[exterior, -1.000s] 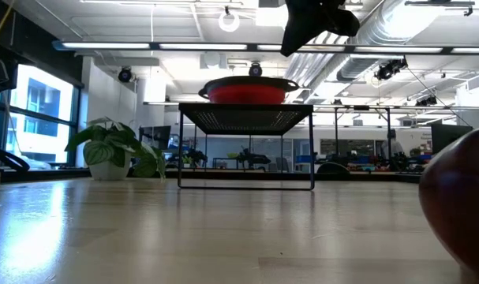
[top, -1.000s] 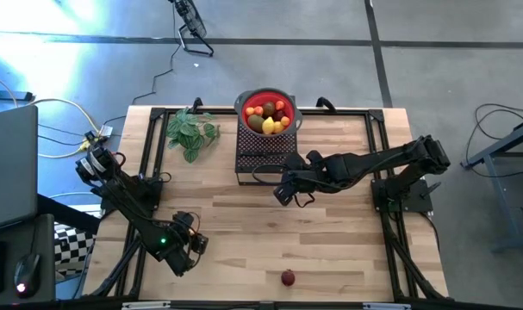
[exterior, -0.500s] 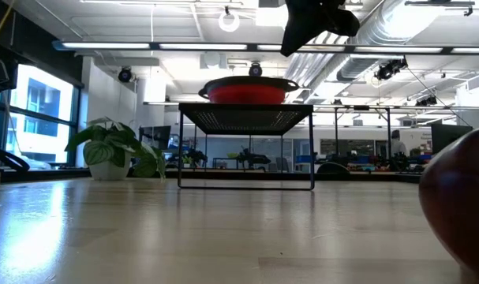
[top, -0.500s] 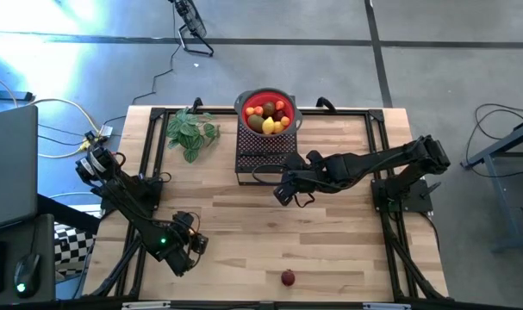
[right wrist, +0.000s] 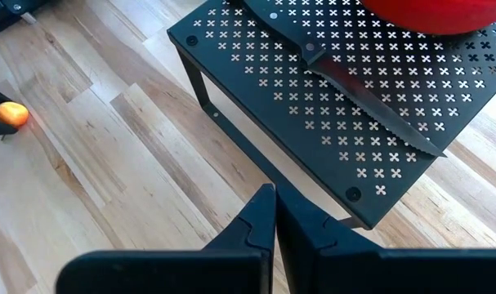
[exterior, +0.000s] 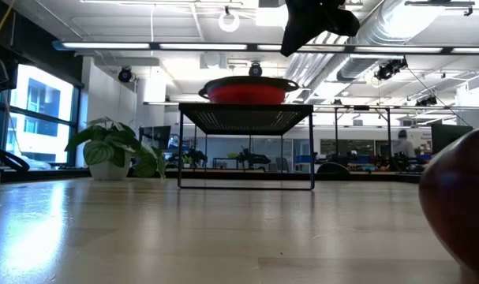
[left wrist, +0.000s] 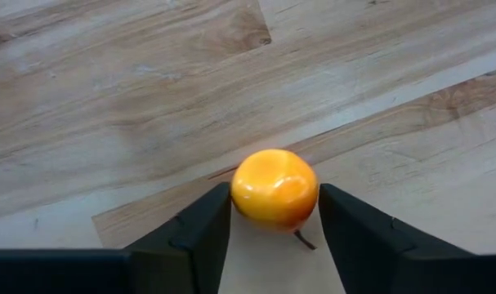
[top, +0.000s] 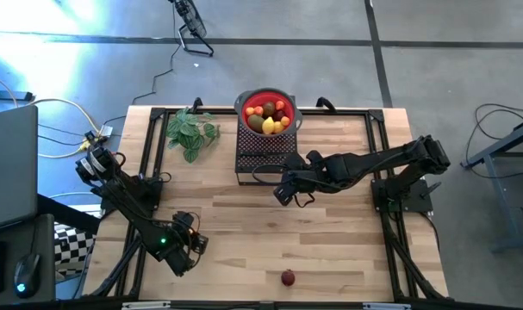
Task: Pick & Place Fruit
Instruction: Put the pear into the red strainer bowl
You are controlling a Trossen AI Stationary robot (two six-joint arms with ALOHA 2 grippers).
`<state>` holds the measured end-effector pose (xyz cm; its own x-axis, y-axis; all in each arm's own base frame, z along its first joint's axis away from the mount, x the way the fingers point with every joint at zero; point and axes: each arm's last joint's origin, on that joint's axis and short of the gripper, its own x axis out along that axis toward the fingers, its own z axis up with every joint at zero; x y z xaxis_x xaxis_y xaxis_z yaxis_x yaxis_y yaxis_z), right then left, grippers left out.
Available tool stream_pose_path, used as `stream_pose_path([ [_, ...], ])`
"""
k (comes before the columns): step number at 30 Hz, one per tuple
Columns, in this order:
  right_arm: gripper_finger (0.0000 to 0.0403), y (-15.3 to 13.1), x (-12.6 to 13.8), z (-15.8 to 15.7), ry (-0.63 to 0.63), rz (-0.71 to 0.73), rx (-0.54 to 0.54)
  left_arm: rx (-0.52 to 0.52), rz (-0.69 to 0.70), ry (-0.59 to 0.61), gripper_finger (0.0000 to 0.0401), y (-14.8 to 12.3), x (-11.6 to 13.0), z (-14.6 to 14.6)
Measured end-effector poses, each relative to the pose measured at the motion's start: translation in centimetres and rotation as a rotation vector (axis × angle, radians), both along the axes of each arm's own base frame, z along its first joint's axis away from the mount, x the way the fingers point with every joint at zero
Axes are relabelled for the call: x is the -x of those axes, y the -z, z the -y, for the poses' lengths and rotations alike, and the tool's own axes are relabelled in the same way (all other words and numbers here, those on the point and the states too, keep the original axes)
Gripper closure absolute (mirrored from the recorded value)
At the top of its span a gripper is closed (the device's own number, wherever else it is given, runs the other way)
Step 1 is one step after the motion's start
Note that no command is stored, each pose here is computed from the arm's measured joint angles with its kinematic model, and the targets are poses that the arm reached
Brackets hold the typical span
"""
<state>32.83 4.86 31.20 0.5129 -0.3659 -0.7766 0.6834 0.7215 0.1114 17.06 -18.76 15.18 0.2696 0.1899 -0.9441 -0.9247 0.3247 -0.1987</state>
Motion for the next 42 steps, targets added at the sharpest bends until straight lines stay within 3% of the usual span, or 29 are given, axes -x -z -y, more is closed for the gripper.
stream_pose_path([
  [11, 0.0398, 0.0, 0.0, 0.0, 0.0, 0.0, 0.0, 0.001, 0.0, 0.0, 0.0254, 0.0, 0.0, 0.0],
  [24, 0.0398, 0.0, 0.0, 0.0, 0.0, 0.0, 0.0, 0.018, -0.003, 0.006, 0.0258, -0.3, 0.1, 0.0],
  [35, 0.0398, 0.0, 0.0, 0.0, -0.019, -0.009, 0.009, 0.042, 0.064, 0.031, 0.0258, -3.7, 1.2, -1.5],
  [42, 0.0398, 0.0, 0.0, 0.0, -0.044, -0.023, 0.014, 0.047, 0.184, 0.021, 0.0258, -6.5, 2.2, -3.0],
])
